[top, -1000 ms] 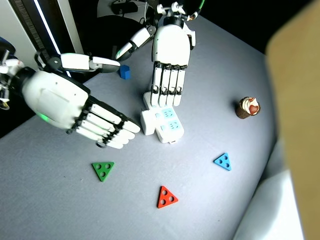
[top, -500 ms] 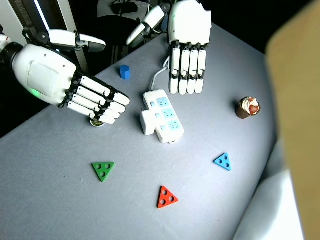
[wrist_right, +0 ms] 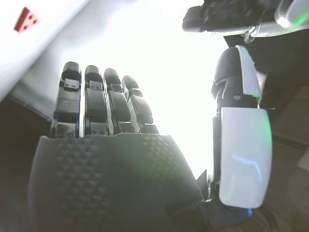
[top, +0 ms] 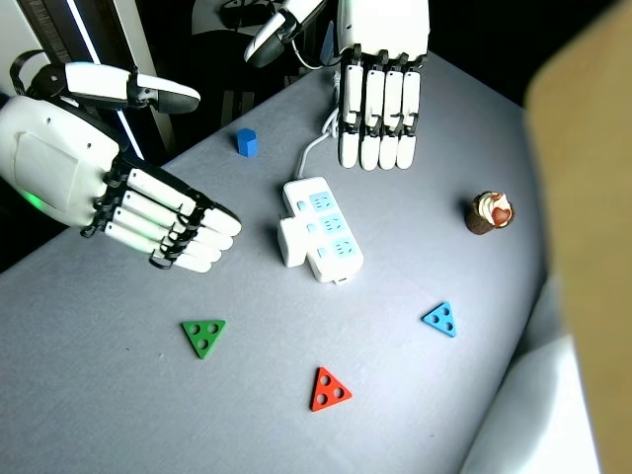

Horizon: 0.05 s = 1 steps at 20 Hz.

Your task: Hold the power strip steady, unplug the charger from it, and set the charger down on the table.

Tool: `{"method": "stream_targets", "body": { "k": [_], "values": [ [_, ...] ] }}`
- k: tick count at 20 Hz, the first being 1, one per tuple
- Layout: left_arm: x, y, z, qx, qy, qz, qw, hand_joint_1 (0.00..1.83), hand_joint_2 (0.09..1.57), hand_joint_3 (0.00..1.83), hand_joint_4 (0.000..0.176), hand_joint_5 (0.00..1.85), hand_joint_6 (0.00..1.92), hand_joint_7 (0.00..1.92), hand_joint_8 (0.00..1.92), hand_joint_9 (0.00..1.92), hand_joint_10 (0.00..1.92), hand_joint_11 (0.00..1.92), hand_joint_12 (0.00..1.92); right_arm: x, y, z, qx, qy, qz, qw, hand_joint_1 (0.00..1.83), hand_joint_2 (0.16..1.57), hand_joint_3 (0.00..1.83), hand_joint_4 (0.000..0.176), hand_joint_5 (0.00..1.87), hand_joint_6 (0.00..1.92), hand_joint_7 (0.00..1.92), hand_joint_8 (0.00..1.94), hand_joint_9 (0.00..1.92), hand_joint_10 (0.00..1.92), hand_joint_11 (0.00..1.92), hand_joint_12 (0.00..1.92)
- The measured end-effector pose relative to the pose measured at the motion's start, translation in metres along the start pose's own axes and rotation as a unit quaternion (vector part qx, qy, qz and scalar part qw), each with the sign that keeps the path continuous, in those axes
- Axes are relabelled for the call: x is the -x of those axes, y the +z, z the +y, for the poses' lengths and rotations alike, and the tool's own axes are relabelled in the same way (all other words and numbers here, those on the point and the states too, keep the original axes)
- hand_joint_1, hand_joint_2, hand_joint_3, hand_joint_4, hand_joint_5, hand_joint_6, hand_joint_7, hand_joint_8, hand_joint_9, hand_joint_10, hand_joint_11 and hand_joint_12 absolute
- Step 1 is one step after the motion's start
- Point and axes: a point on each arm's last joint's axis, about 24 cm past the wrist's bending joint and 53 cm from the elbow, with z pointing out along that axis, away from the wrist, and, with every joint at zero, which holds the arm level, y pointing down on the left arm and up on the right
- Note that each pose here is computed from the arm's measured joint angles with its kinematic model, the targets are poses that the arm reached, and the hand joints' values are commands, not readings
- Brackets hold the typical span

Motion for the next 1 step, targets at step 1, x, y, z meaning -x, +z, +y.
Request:
{"method": "stream_targets", "body": {
  "k": [1],
  "values": [
    [-0.0007,-0.0004,0.0011,0.002,0.000,0.002,1.0000,0.00,0.94,0.01,0.000,0.00,0.00,0.00,0.00,0.00,0.00,0.00,0.02,-0.0016,-0.0003,-0.0018,-0.004,0.000,0.002,1.0000,0.78,1.02,0.00,0.000,0.00,0.00,0.00,0.00,0.00,0.00,0.00,0.00]
  ]
}}
